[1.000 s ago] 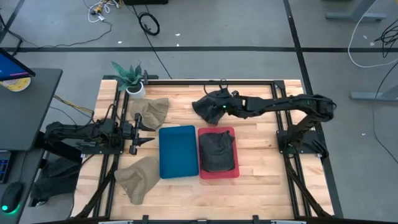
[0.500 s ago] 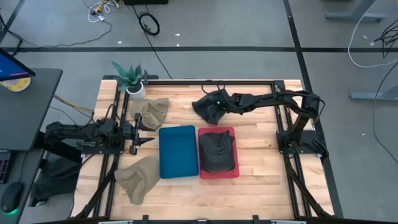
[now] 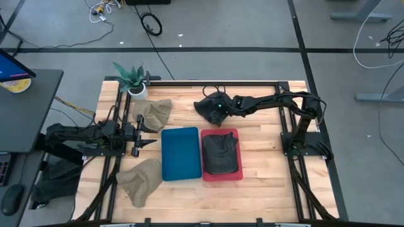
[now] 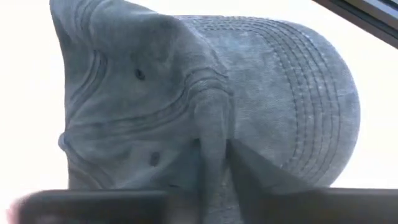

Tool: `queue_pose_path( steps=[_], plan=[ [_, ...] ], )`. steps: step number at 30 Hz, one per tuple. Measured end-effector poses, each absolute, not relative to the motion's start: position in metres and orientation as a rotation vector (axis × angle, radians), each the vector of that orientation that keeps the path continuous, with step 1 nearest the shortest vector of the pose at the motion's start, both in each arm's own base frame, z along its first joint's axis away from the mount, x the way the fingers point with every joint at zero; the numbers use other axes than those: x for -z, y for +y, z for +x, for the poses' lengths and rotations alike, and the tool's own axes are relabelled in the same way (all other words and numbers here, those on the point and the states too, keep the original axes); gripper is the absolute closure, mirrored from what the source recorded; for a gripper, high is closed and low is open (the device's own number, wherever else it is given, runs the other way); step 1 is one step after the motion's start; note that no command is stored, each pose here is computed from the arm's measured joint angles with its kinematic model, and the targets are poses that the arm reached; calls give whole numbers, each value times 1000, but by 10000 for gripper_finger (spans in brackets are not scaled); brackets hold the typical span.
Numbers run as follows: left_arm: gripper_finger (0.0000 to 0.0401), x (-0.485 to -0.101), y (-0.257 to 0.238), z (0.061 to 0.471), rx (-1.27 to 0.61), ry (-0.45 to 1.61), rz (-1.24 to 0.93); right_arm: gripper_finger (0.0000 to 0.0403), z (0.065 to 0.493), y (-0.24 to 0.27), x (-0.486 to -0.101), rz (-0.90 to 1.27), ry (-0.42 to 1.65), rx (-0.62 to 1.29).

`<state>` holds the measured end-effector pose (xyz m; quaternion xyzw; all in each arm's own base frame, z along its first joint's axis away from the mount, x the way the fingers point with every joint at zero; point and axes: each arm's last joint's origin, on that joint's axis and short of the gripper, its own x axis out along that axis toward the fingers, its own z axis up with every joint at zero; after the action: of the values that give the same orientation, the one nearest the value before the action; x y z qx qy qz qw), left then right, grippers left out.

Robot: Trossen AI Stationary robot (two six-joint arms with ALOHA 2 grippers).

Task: Pick & Place hat
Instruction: Put the black cap into the pink bin

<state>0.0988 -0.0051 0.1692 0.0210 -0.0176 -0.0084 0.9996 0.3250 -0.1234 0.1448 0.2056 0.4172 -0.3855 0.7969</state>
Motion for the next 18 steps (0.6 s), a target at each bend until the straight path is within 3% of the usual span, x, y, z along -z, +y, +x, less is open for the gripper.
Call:
queue_pose_path(
  steps=[2, 3, 9, 18],
  plan=[
    [231, -169, -5, 99, 16, -34, 42, 378, 324, -123, -146, 428, 904, 818],
    [231, -169, -5, 99, 16, -35, 42, 384, 324, -123, -146, 426, 905, 815],
    [231, -169, -5, 99, 16, -35, 42, 394, 322, -116, -162, 372, 898, 781],
    [231, -169, -5, 99, 16, -34, 42, 397, 300, -76, -237, 158, 756, 749]
  ],
)
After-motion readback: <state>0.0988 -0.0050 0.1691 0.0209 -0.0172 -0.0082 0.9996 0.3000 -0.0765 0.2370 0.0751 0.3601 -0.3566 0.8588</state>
